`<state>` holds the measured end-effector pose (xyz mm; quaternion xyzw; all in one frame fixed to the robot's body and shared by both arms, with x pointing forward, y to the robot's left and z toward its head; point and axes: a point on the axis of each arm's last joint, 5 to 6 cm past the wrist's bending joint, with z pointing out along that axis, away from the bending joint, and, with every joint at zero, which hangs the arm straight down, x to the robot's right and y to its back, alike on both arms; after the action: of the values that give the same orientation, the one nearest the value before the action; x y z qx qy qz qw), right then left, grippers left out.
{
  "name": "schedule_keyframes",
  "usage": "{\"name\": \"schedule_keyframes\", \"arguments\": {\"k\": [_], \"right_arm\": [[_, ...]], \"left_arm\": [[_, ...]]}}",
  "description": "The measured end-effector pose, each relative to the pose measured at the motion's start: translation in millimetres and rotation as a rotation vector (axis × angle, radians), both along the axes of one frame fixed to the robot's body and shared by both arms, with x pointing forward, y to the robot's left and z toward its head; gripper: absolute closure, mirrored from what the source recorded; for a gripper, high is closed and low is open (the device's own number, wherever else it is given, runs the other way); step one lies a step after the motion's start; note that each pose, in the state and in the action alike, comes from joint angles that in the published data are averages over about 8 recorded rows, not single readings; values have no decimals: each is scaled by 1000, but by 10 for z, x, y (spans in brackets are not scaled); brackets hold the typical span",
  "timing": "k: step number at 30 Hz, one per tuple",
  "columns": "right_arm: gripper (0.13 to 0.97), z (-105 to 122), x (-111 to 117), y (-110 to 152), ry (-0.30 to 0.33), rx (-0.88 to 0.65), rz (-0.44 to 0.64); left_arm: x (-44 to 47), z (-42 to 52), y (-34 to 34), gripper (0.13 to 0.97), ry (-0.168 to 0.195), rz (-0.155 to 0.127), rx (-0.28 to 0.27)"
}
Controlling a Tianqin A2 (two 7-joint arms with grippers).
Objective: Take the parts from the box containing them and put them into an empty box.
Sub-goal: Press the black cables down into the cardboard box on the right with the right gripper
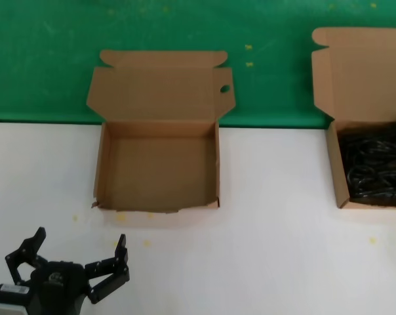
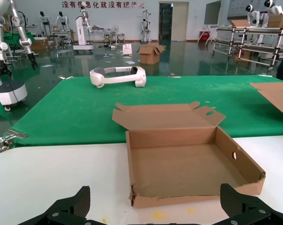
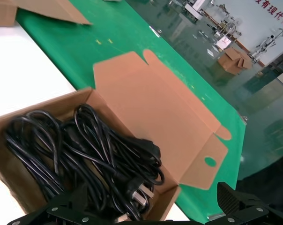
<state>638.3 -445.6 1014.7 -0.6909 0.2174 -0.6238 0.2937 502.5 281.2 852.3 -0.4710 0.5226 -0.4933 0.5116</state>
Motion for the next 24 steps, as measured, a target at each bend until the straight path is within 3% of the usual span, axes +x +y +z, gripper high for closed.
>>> {"name": "schedule_keyframes", "arguments": {"k": [10, 24], "right_arm": [[130, -137, 253, -187, -4, 16, 52], [130, -86, 529, -74, 36, -65, 138]], "left_arm": [[0, 0, 0, 132, 0, 0, 0], [0, 0, 0, 132, 0, 0, 0]]}}
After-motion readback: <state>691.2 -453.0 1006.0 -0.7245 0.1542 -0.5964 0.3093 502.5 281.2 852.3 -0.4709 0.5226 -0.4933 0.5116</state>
